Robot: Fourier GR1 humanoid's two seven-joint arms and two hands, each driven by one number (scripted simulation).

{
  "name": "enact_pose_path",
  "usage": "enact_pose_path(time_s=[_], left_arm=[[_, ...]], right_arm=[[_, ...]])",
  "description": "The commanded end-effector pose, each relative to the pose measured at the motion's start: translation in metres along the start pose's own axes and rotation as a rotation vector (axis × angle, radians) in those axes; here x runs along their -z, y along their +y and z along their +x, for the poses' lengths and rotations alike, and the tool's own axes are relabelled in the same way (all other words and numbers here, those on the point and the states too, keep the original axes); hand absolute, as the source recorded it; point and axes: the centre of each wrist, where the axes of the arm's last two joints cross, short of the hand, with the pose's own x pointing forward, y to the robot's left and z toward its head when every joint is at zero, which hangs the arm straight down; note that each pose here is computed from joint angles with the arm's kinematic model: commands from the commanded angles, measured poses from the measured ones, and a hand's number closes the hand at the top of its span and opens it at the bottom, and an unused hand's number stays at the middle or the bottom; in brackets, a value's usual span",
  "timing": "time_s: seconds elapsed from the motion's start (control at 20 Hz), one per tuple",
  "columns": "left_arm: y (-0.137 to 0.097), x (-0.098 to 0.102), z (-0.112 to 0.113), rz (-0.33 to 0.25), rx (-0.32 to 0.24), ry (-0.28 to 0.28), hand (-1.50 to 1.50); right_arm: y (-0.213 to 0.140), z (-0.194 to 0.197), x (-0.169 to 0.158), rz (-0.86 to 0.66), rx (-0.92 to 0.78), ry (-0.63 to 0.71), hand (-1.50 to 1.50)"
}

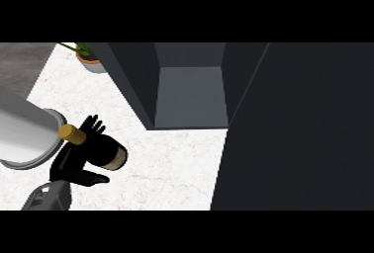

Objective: Pick up the wine, place it into the cabinet and close the cabinet

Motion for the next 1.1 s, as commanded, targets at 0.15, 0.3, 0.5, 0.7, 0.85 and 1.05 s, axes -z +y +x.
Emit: enact_pose_path(time_s=[0.15,0.3,0.5,0.7,0.85,1.05], left_arm=[[-0.011,0.008,-0.015,-0.031,-0.076,-0.054,1.5],[-0.006,0.006,-0.007,-0.028,-0.06,-0.073,1.5],[-0.009,0.009,-0.009,-0.016,0.002,-0.144,1.5],[-0.028,-0.014,-0.027,0.056,0.057,-0.152,1.5],[-0.054,-0.026,-0.042,0.126,0.075,-0.16,1.5],[-0.049,-0.024,-0.029,0.091,0.085,-0.168,1.5]], right_arm=[[-0.004,0.026,-0.024,-0.015,-0.004,-0.086,-1.5],[-0.007,0.036,-0.03,-0.012,0.01,-0.092,-1.5],[-0.007,0.029,-0.015,-0.031,-0.007,-0.102,-1.5],[-0.011,0.039,-0.038,-0.026,0.008,-0.083,-1.5],[-0.008,0.028,-0.031,-0.028,-0.003,-0.082,-1.5],[-0.012,0.03,-0.036,-0.046,-0.008,-0.094,-1.5]])
